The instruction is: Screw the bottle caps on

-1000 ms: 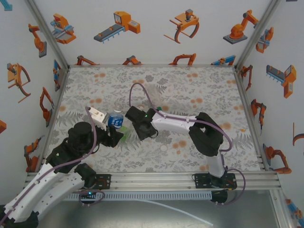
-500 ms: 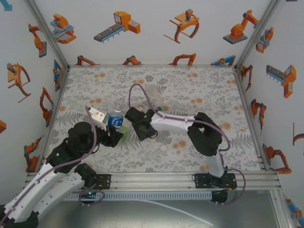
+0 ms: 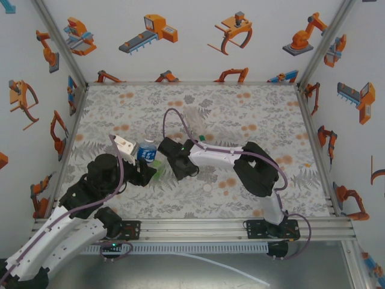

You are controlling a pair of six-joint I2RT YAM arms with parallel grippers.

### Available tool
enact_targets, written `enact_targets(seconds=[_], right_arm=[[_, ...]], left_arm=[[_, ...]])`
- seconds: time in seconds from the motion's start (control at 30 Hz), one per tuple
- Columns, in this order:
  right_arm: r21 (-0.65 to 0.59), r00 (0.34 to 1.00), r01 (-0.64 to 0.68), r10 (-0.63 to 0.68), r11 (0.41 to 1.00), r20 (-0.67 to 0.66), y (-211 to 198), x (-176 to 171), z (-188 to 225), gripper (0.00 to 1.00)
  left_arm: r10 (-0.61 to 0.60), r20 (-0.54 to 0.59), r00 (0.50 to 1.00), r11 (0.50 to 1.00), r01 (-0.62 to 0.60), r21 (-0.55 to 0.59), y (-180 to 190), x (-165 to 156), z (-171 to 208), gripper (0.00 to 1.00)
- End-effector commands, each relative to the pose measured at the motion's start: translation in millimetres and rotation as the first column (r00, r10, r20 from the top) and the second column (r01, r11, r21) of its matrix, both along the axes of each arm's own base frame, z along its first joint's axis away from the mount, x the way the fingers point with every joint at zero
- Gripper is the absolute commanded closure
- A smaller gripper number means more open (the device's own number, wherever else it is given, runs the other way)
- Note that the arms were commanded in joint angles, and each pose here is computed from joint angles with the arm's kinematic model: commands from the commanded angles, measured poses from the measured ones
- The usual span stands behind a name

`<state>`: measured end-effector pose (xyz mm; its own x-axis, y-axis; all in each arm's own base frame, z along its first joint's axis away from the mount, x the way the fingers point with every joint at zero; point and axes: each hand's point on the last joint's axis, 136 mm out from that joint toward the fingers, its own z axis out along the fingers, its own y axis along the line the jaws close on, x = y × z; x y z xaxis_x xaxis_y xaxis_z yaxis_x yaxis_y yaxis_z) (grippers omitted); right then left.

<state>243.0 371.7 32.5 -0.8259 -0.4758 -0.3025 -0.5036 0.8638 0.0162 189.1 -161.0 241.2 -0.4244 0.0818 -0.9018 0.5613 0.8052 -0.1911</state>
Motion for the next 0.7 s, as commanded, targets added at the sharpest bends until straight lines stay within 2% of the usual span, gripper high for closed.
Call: enact_targets(seconds=[0.0,0.23,0.43,0.67], right_arm=[[0.011,1.000,-0.002,0.002,1.000,-0.008,4.0,-2.5,-4.5,0.61],[0.064,0.999,0.021,-0.019,0.998,-0.043,3.2,-5.4,-6.9,0.79],[0.221,0.992,0.079,-0.053,0.972,-0.118,6.4,-9.4,5.3,0.79],[0.422,0.963,0.195,-0.093,0.885,-0.251,-1.6,-10.6,9.5,0.77]], left_arm=[[0.009,0.010,1.000,1.000,-0.009,-0.019,-0.9,3.4,1.9,0.99],[0.014,0.020,1.000,1.000,-0.014,-0.009,-1.6,6.9,2.3,0.99],[-0.001,0.023,1.000,1.000,0.002,-0.010,-8.0,10.6,2.9,0.99],[-0.007,0.042,0.999,1.000,0.008,-0.015,-12.1,14.4,6.8,0.99]])
